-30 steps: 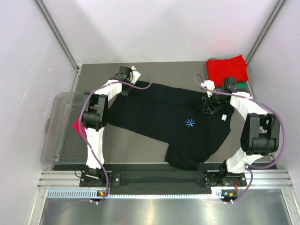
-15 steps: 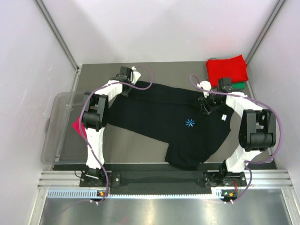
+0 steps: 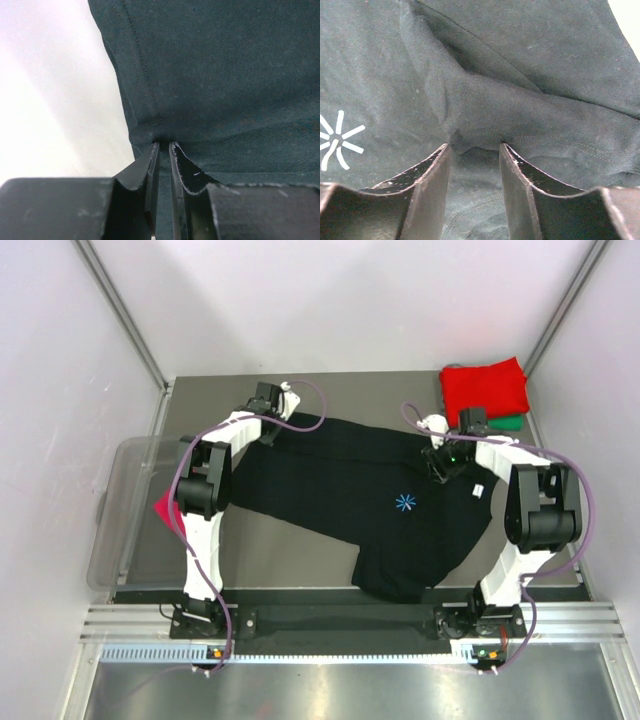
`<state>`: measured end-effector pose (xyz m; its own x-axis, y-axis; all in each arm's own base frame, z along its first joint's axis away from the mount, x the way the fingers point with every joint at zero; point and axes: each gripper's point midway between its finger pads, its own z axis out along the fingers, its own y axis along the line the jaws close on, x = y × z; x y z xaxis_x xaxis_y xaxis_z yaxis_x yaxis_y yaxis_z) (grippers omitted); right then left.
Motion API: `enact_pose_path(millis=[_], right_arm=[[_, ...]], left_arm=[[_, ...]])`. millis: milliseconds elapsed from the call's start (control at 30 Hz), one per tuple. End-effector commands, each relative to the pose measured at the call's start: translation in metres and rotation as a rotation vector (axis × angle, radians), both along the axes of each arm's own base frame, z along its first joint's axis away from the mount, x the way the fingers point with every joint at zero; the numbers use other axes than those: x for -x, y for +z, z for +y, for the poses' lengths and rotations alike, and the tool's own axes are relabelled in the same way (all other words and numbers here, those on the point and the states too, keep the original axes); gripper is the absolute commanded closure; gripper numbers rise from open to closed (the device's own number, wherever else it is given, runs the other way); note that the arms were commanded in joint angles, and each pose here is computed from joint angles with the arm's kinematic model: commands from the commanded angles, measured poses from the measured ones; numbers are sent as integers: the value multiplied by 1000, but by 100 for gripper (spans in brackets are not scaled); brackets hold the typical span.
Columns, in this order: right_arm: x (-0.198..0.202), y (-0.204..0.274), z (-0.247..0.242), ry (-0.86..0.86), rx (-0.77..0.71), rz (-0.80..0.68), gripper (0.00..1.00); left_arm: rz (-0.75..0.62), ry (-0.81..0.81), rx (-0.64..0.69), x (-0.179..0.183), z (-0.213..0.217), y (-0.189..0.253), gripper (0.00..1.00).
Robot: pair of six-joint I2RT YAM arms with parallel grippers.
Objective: Fold and stack the t-shirts
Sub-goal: Fold the tshirt
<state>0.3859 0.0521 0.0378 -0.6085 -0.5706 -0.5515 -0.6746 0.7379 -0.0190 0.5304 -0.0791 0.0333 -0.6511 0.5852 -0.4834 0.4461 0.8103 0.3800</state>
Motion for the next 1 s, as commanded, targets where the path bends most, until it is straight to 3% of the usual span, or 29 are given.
enact_pose_path(millis=[0,267,400,967], right_arm=[[-13,3,6,-3,16,-55,58],[-24,1,4,-44,27,-87,67],[-18,-1,10,-27,4,-50,66],[-9,46,10,-74,-18,-199,62]], left_arm=[[6,16,9,5,3,1,81],[16,15,13,6,2,-3,82],[17,15,16,6,2,-3,82],[11,15,21,6,1,1,82]])
